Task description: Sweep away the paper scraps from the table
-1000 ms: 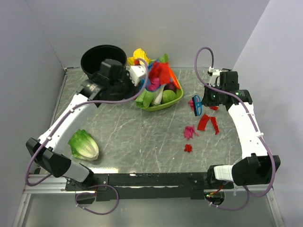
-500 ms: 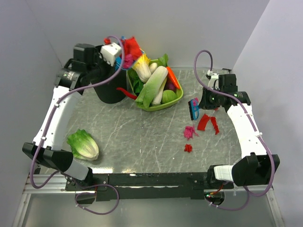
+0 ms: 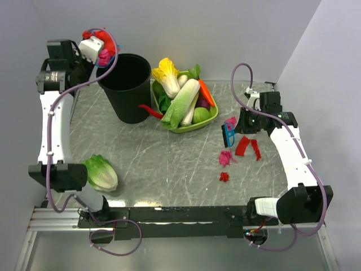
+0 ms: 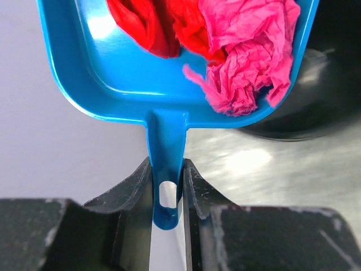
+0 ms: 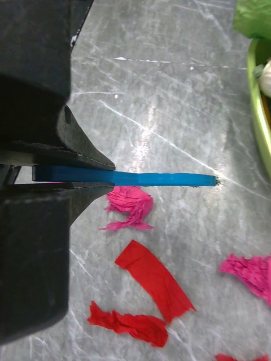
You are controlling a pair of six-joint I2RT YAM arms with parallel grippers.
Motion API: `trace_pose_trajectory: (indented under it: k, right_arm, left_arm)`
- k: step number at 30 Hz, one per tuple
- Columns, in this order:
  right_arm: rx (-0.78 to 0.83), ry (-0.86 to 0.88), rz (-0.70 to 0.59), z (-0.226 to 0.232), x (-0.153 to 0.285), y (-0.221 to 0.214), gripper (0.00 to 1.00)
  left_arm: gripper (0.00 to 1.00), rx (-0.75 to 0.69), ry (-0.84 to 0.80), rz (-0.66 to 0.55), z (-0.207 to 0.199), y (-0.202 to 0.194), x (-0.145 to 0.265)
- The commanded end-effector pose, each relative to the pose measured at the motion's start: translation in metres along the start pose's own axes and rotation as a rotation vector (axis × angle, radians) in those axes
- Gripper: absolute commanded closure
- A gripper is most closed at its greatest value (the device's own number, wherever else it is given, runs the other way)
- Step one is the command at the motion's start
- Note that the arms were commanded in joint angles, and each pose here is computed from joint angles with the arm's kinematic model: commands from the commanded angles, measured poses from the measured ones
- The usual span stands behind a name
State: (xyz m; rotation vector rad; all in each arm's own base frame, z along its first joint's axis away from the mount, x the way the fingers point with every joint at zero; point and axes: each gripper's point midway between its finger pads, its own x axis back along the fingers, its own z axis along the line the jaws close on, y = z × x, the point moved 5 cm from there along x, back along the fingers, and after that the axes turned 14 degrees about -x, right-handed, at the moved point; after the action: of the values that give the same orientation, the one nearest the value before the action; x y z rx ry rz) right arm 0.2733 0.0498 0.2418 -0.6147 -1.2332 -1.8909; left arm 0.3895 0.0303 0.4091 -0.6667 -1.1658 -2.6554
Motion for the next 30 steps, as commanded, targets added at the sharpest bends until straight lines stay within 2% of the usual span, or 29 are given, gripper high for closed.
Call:
trace_pose_trajectory:
  k: [1,2,4,5,7,8,10,14,16,19,21,23,26,30]
  right_arm:
    - [0.0,0.031,-0.05,0.005,0.009,0.002,1.0]
    - [-0.001,0.034,-0.049,0.005,0.009,0.001,1.0]
    - [-0.001,0.036,-0.049,0.005,0.009,0.0,1.0]
    - [0.0,0.038,-0.048,0.005,0.009,-0.001,1.0]
    - [-0.001,0.036,-0.052,0.004,0.01,-0.002,1.0]
    - [-0.001,0.038,-0.053,0.005,0.011,-0.002,1.0]
    - [-0.001,0.036,-0.057,0.004,0.012,-0.002,1.0]
    - [-0.003,0.034,-0.062,0.003,0.013,-0.002,1.0]
    - [-0.004,0.032,-0.063,0.003,0.014,-0.003,1.0]
    - [-0.006,0.028,-0.07,0.001,0.016,-0.004,1.0]
    - [-0.006,0.029,-0.069,0.001,0.016,-0.006,1.0]
    - [-0.007,0.03,-0.066,0.001,0.016,-0.008,1.0]
    - [-0.006,0.028,-0.07,0.001,0.018,-0.01,1.0]
    - [-0.021,0.013,-0.086,-0.004,0.023,-0.006,1.0]
  left_arm:
    - [0.99,-0.216,0.073,0.072,0.038,-0.008,-0.001]
    - [0.99,-0.299,0.093,0.125,0.045,-0.014,-0.005]
    - [0.99,-0.386,0.117,0.151,0.055,-0.013,-0.011]
    - [0.99,-0.478,0.137,0.184,0.063,-0.013,-0.01]
    - [0.99,-0.581,0.163,0.213,0.071,-0.011,-0.015]
    - [0.99,-0.677,0.169,0.22,0.075,-0.006,-0.015]
    - [0.99,-0.755,0.238,0.221,0.085,0.003,-0.016]
    - [0.99,-1.038,0.323,0.266,0.088,0.018,-0.03]
    - [0.99,-1.081,0.395,0.255,0.095,0.029,-0.03]
    - [0.99,-1.158,0.4,0.237,0.081,0.05,-0.038]
    - [0.99,-1.223,0.387,0.262,0.076,0.048,-0.046]
    - [0.99,-1.268,0.442,0.253,0.075,0.052,-0.046]
    - [0.99,-1.299,0.501,0.249,0.079,0.059,-0.041]
    - [0.99,-1.247,0.54,0.26,0.087,0.064,-0.038]
